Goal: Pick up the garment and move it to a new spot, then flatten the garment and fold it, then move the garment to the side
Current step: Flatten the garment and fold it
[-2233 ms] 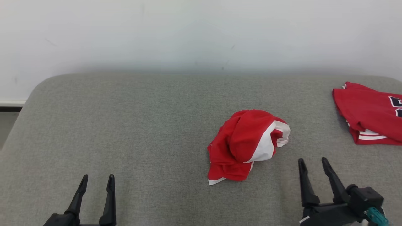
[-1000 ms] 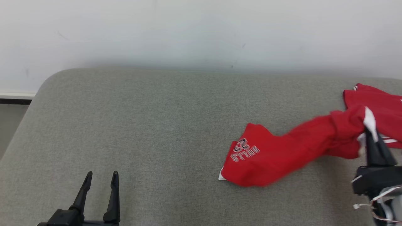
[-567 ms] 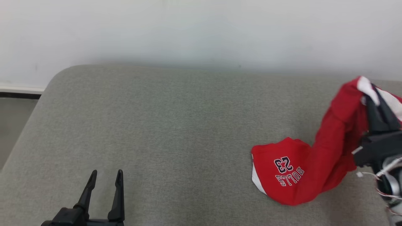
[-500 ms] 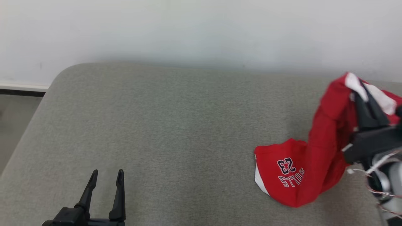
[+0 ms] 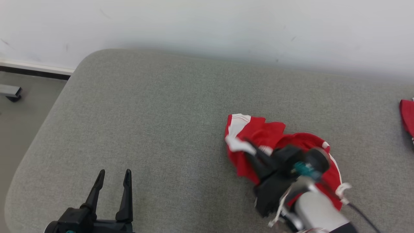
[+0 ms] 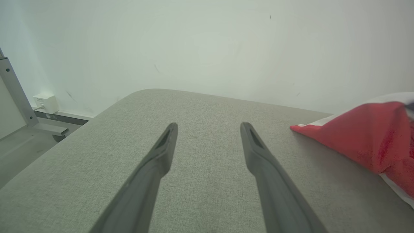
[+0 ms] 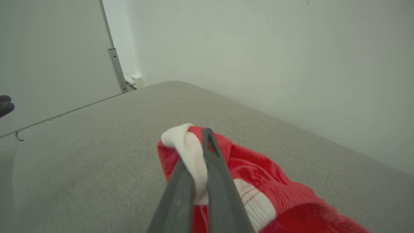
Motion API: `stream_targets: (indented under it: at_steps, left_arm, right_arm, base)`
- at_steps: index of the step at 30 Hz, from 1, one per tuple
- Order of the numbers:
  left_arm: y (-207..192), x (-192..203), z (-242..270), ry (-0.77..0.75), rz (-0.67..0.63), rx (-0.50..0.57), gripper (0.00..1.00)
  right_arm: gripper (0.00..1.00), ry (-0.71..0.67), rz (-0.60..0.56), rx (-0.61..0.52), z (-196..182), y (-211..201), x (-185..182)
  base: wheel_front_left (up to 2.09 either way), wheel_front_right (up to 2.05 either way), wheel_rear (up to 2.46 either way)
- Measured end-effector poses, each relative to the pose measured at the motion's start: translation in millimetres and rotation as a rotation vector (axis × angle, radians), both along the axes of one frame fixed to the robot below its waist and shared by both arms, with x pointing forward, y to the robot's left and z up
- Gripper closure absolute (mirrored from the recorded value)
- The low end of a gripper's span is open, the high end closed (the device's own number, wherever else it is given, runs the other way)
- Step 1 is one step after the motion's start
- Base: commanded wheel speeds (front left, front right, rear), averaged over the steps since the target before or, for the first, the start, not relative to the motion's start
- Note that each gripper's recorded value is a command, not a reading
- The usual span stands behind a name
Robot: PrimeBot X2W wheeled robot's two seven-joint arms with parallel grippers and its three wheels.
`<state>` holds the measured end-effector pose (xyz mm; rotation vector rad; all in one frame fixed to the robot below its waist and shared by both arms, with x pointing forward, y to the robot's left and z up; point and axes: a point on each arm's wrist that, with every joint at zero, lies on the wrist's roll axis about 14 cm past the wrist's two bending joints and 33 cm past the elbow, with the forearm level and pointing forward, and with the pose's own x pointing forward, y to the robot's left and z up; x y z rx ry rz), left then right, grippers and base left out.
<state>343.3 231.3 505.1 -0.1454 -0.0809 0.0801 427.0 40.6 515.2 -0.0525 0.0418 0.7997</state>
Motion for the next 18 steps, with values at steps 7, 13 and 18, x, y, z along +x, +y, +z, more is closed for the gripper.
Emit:
stream_targets:
  at_steps: [7,13,18]
  left_arm:
    - [2,3,-6,0.02,0.008,-0.004,0.0]
    - [-1,8,-7,0.02,-0.002,-0.006,0.0]
    - [-5,8,-4,0.01,-0.015,-0.007,0.0]
  right_arm:
    - [0.2,0.149,0.11,-0.094,-71,28,-43]
    - [0.0,0.175,0.041,-0.034,-75,10,-37]
    - [0.0,0.131,-0.025,0.017,-60,-17,-28]
  base:
    - [0.0,0.0,0.0]
    - [0.0,0.0,0.0]
    - [0.0,0.0,0.0]
